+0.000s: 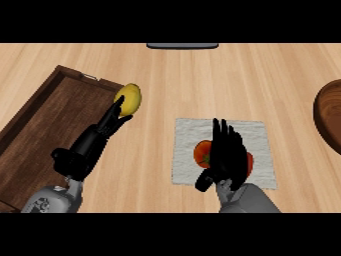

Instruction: Pick the tomato from the placemat and place it in the bowl

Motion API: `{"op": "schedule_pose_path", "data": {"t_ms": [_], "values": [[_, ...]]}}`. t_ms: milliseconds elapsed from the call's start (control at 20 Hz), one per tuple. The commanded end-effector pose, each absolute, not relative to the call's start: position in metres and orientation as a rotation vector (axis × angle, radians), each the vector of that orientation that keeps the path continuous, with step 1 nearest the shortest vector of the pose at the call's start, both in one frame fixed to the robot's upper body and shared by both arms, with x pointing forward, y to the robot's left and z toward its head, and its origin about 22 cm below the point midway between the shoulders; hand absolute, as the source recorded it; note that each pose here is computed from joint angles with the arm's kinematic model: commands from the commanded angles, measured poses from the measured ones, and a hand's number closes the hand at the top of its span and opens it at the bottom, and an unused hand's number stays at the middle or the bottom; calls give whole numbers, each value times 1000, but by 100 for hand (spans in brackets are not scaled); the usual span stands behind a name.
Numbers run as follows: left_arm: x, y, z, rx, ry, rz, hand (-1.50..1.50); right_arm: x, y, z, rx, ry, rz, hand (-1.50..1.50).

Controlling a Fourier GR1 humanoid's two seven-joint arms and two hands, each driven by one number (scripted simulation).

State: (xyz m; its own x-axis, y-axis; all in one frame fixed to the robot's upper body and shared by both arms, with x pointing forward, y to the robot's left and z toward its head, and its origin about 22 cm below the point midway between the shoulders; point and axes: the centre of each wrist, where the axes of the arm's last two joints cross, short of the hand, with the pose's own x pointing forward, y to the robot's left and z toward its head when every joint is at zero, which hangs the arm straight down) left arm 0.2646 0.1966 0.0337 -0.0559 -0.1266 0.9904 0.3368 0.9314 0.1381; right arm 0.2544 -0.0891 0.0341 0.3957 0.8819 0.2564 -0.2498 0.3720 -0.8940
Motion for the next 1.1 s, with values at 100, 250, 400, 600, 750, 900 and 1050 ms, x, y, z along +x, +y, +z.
{"op": "schedule_pose_path", "data": {"t_ms": [100, 250, 400, 600, 750, 900, 1050], "values": [[260, 199, 30, -172, -1581, -385, 0, 270, -97, 21, -904, -788, 824, -150], [273, 221, 34, -165, -1587, -372, 0, 258, -96, -2, -903, -812, 820, -150], [254, 201, 25, -174, -1604, -375, 0, 272, -90, 7, -866, -881, 793, 150], [270, 198, 38, -165, -1584, -381, 0, 282, -99, 6, -948, -960, 845, 150], [259, 193, 44, -187, -1597, -387, 0, 296, -92, 7, -975, -953, 830, 150], [251, 222, 20, -154, -1597, -377, 0, 289, -101, 14, -987, -980, 811, 150], [259, 207, 36, -163, -1589, -378, 0, 271, -129, 15, -875, -1019, 1037, 150]]}}
